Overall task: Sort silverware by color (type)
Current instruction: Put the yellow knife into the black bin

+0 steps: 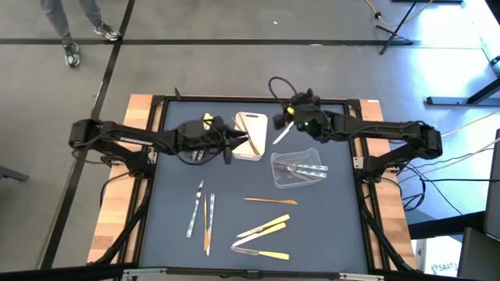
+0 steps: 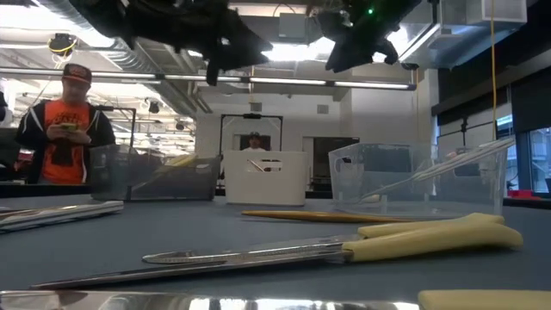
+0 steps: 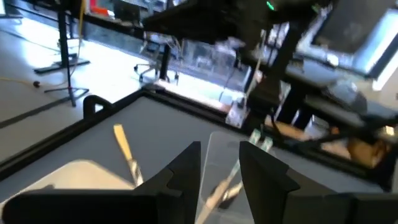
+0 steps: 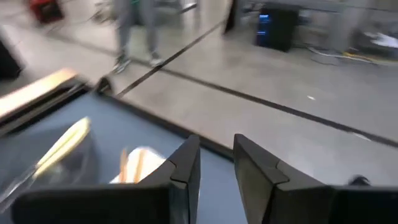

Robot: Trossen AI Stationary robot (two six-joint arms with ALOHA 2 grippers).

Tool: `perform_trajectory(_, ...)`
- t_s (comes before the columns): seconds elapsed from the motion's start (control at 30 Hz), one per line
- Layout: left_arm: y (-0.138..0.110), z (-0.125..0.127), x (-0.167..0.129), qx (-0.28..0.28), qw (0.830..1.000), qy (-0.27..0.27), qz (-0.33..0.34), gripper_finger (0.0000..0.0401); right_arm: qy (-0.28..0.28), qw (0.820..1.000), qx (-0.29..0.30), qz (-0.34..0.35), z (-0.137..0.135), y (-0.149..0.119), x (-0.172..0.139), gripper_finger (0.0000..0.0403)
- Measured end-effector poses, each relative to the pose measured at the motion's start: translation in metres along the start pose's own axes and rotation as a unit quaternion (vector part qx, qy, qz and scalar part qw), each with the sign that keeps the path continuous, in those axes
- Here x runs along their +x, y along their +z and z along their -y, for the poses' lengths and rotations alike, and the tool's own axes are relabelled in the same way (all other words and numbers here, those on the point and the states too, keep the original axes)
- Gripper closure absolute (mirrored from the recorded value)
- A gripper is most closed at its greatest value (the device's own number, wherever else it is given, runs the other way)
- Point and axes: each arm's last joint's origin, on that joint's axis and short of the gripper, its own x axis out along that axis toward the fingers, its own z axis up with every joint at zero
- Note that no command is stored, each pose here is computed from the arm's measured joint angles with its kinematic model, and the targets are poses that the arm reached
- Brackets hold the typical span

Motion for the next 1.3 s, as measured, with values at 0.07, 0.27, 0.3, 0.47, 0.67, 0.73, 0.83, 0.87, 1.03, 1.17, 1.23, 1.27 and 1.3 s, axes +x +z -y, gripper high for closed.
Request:
perform_trajectory(0.07,0.004,0.0,-0.009,0.008,1.0,-0.001,-0.014,0.0298,-0.019,1.0,0.024,0.003,0.006,0.002,0.004,0.032)
perform_trajectory(0.27,0.007,-0.002,-0.027,0.025,0.998,0.012,-0.064,0.0298,-0.052,0.996,0.068,0.0,0.029,0.01,0.022,0.032)
perform_trajectory(0.3,0.007,-0.002,-0.029,0.026,0.997,0.014,-0.07,0.0298,-0.053,0.996,0.075,-0.002,0.033,0.011,0.025,0.032)
perform_trajectory(0.47,0.002,-0.004,-0.03,0.029,0.995,0.02,-0.094,0.0298,-0.038,0.985,0.167,-0.027,0.056,0.017,0.041,0.032)
perform_trajectory(0.67,-0.002,-0.005,-0.03,0.032,0.993,0.025,-0.113,0.0298,-0.049,0.975,0.201,-0.08,0.083,0.015,0.052,0.032)
perform_trajectory(0.73,-0.002,-0.005,-0.03,0.032,0.993,0.026,-0.114,0.0298,-0.04,0.975,0.198,-0.092,0.084,0.015,0.053,0.032)
perform_trajectory(0.83,-0.003,-0.005,-0.03,0.033,0.992,0.026,-0.117,0.0298,-0.031,0.975,0.198,-0.094,0.083,0.015,0.053,0.032)
perform_trajectory(0.87,-0.003,-0.005,-0.03,0.033,0.992,0.026,-0.117,0.0298,-0.03,0.975,0.199,-0.093,0.082,0.015,0.053,0.032)
perform_trajectory(1.03,-0.003,-0.005,-0.03,0.033,0.992,0.027,-0.119,0.0298,-0.029,0.975,0.198,-0.098,0.082,0.014,0.054,0.032)
perform_trajectory(1.17,-0.003,-0.005,-0.03,0.033,0.992,0.026,-0.119,0.0298,-0.056,0.967,0.227,-0.096,0.087,0.012,0.056,0.032)
perform_trajectory(1.23,-0.004,-0.003,-0.03,0.034,0.992,0.024,-0.12,0.0298,-0.077,0.958,0.253,-0.11,0.091,0.008,0.058,0.032)
perform_trajectory(1.27,-0.004,-0.003,-0.03,0.034,0.992,0.023,-0.12,0.0298,-0.09,0.953,0.263,-0.12,0.094,0.006,0.06,0.032)
perform_trajectory(1.3,-0.004,-0.002,-0.031,0.034,0.992,0.021,-0.12,0.0298,-0.1,0.949,0.269,-0.129,0.095,0.003,0.061,0.032)
